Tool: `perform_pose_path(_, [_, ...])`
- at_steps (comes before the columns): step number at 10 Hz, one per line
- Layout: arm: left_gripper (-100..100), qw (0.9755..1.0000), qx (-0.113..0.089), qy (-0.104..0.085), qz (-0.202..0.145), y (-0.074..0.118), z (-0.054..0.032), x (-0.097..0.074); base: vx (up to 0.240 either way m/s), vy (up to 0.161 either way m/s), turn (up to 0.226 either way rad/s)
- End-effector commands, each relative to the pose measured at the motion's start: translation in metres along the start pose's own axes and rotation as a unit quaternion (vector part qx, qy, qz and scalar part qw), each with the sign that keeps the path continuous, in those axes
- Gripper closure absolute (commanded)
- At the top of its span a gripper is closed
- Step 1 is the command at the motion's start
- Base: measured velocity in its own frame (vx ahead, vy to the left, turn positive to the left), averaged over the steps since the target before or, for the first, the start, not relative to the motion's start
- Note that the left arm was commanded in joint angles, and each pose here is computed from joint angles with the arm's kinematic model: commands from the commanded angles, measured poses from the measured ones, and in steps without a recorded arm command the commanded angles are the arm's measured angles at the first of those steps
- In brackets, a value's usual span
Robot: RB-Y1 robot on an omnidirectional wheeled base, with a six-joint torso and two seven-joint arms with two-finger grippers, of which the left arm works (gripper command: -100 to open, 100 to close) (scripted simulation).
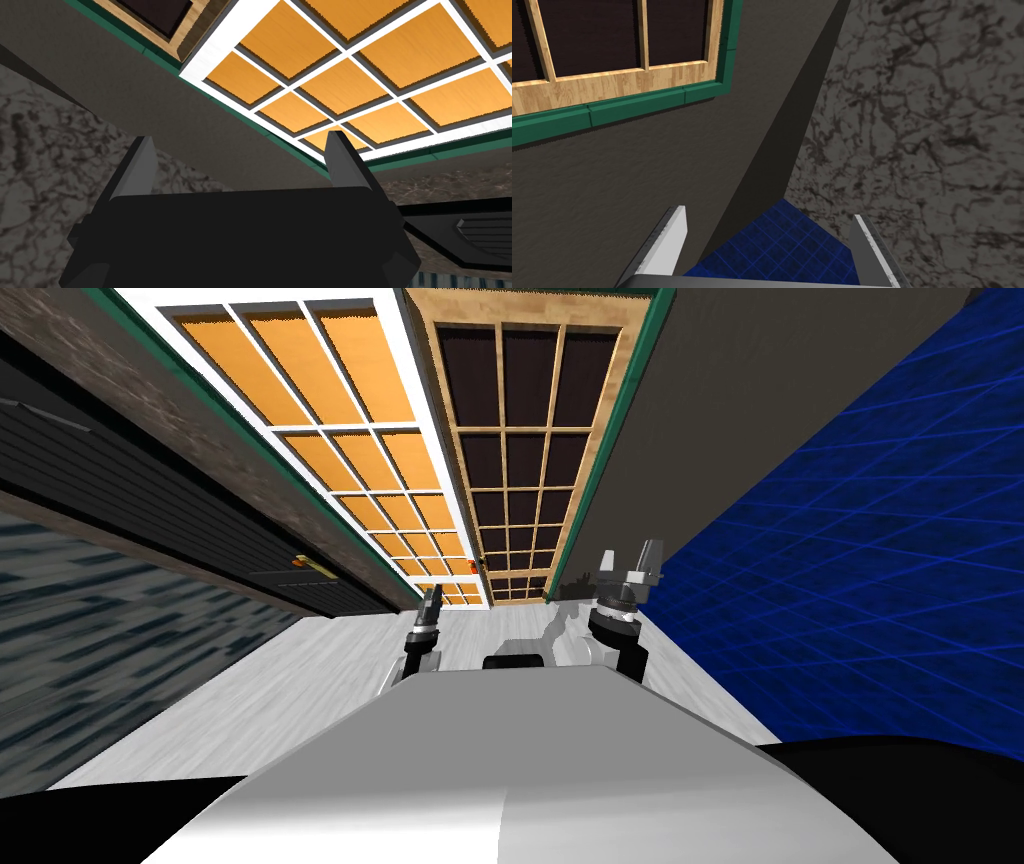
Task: Pull the door open
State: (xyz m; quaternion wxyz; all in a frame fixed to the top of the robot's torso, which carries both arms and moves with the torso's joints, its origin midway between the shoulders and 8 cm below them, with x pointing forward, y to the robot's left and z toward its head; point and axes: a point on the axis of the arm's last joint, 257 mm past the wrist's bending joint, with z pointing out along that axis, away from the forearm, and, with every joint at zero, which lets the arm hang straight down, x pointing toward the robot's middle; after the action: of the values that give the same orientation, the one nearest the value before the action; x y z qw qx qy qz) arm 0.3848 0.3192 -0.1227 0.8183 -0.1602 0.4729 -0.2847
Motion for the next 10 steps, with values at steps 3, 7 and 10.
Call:
perform_pose_path(3, [-100, 0.9987, -0.022, 0.018, 0.042, 0.023, -0.0129, 0.014, 0.093, 0.012, -0.028])
perform_pose_path(7, [-100, 0.9946, -0.044, 0.038, 0.086, 0.048, -0.0283, 0.029, 0.098, 0.021, -0.029])
perform_pose_path(10, [-100, 0.9898, -0.06, 0.054, 0.117, 0.066, -0.0409, 0.04, 0.1, 0.018, -0.029])
